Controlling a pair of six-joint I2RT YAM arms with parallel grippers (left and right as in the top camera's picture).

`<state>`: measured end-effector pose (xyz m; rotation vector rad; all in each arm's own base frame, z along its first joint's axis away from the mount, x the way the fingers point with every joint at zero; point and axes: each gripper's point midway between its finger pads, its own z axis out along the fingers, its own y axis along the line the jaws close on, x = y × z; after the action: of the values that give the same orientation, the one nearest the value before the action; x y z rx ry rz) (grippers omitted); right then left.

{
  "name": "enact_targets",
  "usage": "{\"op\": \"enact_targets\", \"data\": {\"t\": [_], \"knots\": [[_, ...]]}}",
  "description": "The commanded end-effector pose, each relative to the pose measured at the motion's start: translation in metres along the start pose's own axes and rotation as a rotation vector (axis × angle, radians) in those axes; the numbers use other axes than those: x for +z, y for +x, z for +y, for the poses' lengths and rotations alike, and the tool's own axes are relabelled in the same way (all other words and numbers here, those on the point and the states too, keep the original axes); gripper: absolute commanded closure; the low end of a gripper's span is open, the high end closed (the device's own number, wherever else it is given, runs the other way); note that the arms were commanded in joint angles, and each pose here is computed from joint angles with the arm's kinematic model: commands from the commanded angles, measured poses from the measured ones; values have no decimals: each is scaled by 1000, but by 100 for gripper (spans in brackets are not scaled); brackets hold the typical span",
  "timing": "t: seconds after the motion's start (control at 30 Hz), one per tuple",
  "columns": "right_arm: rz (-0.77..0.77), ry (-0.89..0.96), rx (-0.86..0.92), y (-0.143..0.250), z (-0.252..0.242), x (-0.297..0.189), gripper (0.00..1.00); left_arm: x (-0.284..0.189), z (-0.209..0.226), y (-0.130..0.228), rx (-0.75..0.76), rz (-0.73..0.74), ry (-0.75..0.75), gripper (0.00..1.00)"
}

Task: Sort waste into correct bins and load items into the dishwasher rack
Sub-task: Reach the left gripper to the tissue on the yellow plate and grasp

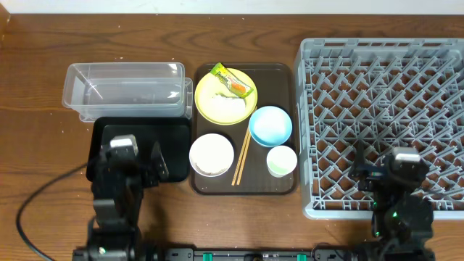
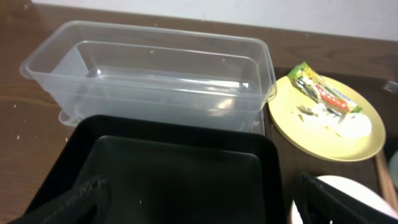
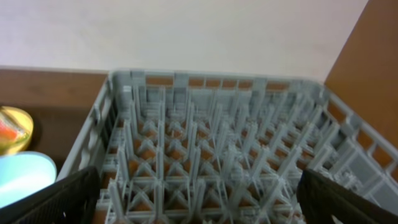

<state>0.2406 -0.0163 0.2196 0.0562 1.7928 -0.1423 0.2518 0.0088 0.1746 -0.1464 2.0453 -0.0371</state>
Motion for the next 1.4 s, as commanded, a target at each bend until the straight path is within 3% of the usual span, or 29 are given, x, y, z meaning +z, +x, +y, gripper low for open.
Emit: {"op": "enact_targets", "data": {"t": [0.0,0.3,0.43,0.6,0.73,0.93,1.1,1.23,1.37], "knots": [[56,16,27,-19,-4,1,1,1,-14,-20,-28,86,59,5],[387,-23,-54,-20,4,10,1,-2,-42,-23,-75,493,172,5],[490,-24,-73,-16,4,9,1,0,-42,-22,-82,560,164,5],[507,-24,-75,-17,4,12,1,6,-45,-13,-93,602,179,5],[499,-25,-73,-18,4,12,1,13,-73,-34,-125,523,343,5],[492,-76,-59,-20,13,12,1,39,-90,-80,-137,364,358,5],[494,-75,-60,-19,13,12,1,71,-111,-106,-81,329,322,5],[493,-75,-60,-19,13,12,1,102,-141,-112,-22,329,318,5],[499,-75,-61,-18,13,12,1,128,-174,-93,12,364,355,5]]}}
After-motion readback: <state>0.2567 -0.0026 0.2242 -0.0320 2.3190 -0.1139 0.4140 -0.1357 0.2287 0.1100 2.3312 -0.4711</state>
